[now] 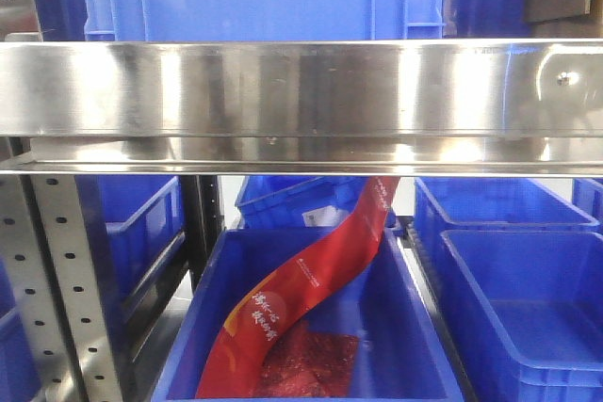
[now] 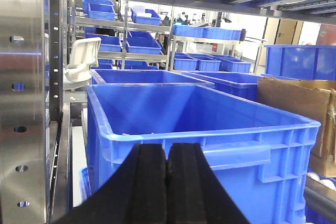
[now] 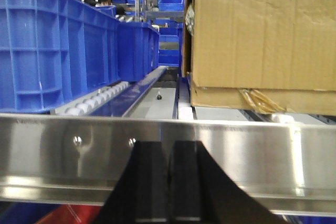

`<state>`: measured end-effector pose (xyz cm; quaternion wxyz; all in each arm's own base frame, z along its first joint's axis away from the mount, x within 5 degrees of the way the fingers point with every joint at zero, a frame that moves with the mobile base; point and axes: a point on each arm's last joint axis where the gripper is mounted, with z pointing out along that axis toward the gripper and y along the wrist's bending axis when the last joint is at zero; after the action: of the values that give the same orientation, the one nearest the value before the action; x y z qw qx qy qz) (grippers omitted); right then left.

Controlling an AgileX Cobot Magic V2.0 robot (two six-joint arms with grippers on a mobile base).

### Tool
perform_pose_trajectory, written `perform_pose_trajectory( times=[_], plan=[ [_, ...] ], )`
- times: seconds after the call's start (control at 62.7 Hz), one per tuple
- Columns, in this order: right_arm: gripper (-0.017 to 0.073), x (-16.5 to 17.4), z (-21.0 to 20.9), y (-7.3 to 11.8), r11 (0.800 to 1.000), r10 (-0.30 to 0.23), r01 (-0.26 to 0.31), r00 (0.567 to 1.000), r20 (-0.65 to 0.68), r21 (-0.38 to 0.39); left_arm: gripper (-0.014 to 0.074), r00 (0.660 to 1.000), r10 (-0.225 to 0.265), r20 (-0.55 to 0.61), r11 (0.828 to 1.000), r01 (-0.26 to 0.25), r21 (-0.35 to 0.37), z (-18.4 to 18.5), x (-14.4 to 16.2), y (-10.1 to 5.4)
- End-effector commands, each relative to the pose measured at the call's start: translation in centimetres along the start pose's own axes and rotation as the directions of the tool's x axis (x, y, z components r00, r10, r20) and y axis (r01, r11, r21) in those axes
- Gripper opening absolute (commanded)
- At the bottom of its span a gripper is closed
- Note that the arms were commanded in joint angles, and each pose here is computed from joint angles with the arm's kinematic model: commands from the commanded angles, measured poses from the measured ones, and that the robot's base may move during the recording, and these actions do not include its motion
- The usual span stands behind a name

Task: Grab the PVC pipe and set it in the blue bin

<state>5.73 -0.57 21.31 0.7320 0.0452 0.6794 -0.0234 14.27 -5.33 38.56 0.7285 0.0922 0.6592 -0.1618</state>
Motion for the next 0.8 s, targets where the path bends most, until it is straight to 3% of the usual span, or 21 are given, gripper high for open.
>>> perform_pose_trajectory(
  times=[0.0, 0.096, 0.271, 0.781],
  plan=[
    [-0.0162, 0.17, -0.14, -0.08, 1.000, -0.020, 0.020, 1.000, -0.007, 0.011, -0.0111, 1.000, -0.002, 0.021, 1.000, 0.002, 0.000, -0.11, -0.20, 0.02],
    [-0.0162, 0.12, -0.14, -0.07, 1.000, -0.016, 0.016, 1.000, -0.001, 0.011, -0.0111, 1.000, -0.002, 0.024, 1.000, 0.002, 0.000, -0.11, -0.22, 0.01],
    [-0.0162, 0.19, -0.14, -0.06, 0.999, 0.050, -0.050, 0.999, -0.008, 0.011, -0.0111, 1.000, -0.002, 0.024, 1.000, 0.002, 0.000, -0.11, -0.22, 0.01],
    [-0.0162, 0.15, -0.14, -0.06, 0.999, 0.050, -0.050, 0.999, -0.004, 0.010, -0.0111, 1.000, -0.002, 0.024, 1.000, 0.002, 0.000, -0.11, -0.22, 0.01]
  ],
)
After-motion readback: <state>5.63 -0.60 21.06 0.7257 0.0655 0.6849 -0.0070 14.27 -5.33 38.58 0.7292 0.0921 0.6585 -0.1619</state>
